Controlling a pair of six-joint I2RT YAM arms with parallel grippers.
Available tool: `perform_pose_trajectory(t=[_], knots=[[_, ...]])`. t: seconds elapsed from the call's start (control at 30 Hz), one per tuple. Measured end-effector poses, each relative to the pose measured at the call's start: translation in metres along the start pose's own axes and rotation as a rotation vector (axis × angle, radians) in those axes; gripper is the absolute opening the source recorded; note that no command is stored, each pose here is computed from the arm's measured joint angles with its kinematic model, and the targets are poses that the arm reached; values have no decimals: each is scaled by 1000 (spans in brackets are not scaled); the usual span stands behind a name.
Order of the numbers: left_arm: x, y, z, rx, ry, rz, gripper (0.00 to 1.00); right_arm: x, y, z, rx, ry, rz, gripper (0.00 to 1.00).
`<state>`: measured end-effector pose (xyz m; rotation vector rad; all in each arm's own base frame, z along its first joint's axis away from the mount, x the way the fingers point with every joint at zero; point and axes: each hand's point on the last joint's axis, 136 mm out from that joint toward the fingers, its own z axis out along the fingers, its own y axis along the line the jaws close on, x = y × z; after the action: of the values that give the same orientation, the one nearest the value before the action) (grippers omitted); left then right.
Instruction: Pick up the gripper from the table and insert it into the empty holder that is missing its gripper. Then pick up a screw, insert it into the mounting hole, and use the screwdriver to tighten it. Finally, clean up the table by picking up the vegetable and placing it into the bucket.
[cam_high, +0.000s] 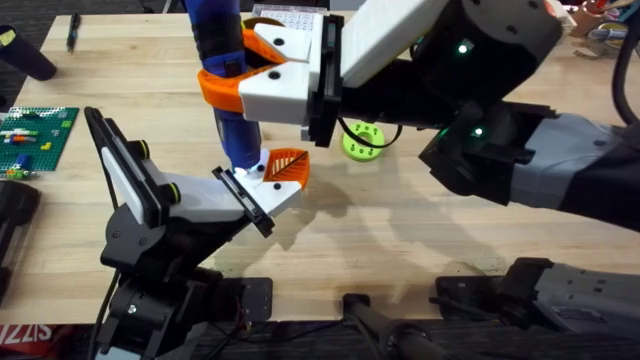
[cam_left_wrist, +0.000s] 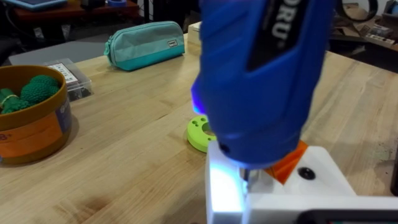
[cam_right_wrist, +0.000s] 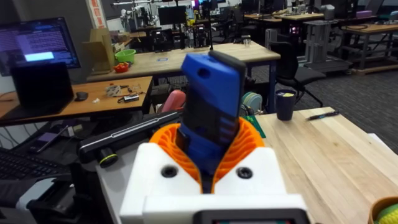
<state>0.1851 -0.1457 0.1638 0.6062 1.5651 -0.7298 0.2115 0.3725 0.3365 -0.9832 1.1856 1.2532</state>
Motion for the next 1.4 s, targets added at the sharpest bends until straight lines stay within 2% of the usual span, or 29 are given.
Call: perform_pose_trajectory(t=[0.27, 0.5, 0.8, 1.1, 1.4], knots=[[0, 0, 0, -2, -2, -3, 15, -6, -5, -3, 14, -25, -18, 66], [0, 1, 0, -4, -2, -2, 15, -15, -25, -14, 63, -52, -47, 66], [-1, 1, 0, -4, -2, -2, 17, -45, -4, -17, -20, -171, -158, 66], [-1, 1, 0, -4, -2, -2, 15, -24, -1, -14, -58, -85, -98, 66], [-1, 1, 0, -4, -2, -2, 15, -20, 3, -15, -83, -72, -93, 66]])
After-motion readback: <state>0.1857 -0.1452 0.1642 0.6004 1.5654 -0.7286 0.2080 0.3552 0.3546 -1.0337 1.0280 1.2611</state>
